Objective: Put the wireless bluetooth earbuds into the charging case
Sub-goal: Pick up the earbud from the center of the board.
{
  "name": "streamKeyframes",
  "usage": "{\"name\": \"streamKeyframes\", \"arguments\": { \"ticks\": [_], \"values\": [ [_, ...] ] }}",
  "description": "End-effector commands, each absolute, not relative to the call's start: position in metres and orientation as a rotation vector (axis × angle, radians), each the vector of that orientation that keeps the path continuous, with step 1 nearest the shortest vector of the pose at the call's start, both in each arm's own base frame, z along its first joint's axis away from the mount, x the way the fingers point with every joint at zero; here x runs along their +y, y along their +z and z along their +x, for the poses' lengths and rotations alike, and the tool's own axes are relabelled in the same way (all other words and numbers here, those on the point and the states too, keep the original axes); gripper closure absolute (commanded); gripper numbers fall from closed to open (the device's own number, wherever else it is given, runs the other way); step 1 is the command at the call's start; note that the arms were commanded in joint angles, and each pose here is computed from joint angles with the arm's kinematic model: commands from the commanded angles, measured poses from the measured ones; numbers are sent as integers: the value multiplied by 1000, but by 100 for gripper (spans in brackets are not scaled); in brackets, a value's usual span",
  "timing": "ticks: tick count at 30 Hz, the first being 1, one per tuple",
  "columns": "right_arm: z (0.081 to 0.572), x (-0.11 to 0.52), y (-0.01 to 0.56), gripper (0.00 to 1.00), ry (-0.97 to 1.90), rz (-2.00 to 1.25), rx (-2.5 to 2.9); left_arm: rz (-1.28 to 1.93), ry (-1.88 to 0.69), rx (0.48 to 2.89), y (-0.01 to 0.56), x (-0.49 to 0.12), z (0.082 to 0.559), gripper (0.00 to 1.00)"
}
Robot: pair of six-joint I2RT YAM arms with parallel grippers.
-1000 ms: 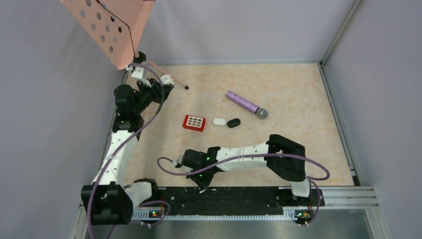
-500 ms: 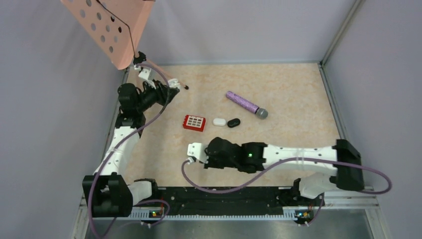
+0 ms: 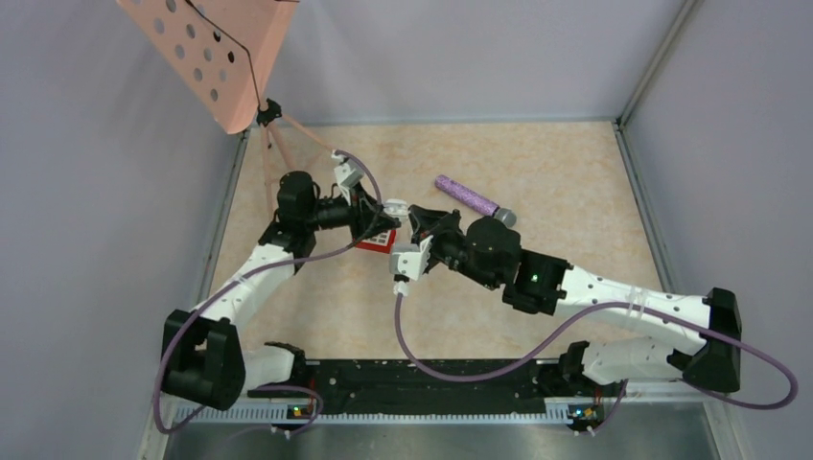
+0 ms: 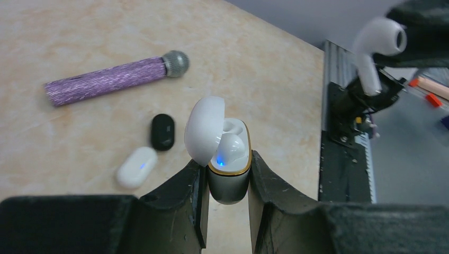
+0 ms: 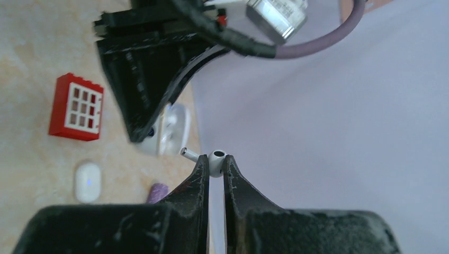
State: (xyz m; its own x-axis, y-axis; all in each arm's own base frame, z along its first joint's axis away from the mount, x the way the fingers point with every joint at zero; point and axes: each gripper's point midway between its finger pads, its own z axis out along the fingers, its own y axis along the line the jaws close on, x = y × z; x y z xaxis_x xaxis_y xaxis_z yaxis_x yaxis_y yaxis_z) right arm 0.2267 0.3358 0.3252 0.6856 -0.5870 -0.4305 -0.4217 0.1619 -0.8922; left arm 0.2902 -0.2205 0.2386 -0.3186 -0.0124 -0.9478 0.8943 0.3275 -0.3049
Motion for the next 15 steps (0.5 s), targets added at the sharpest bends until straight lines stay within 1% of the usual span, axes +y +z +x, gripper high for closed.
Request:
{"name": "streamKeyframes", "arguments": {
  "ticks": [1,6,15],
  "values": [
    [230,340,396,100,-241,-1337,707,988,-1256,1472,263,-247,244,100],
    [226,337,404,100,-304,-1329,621,956,-1279,1445,272,-249,234,100],
    [206,335,397,100,-274,-1383,494,1007,-1276,1352,288,-246,217,100]
  ]
}}
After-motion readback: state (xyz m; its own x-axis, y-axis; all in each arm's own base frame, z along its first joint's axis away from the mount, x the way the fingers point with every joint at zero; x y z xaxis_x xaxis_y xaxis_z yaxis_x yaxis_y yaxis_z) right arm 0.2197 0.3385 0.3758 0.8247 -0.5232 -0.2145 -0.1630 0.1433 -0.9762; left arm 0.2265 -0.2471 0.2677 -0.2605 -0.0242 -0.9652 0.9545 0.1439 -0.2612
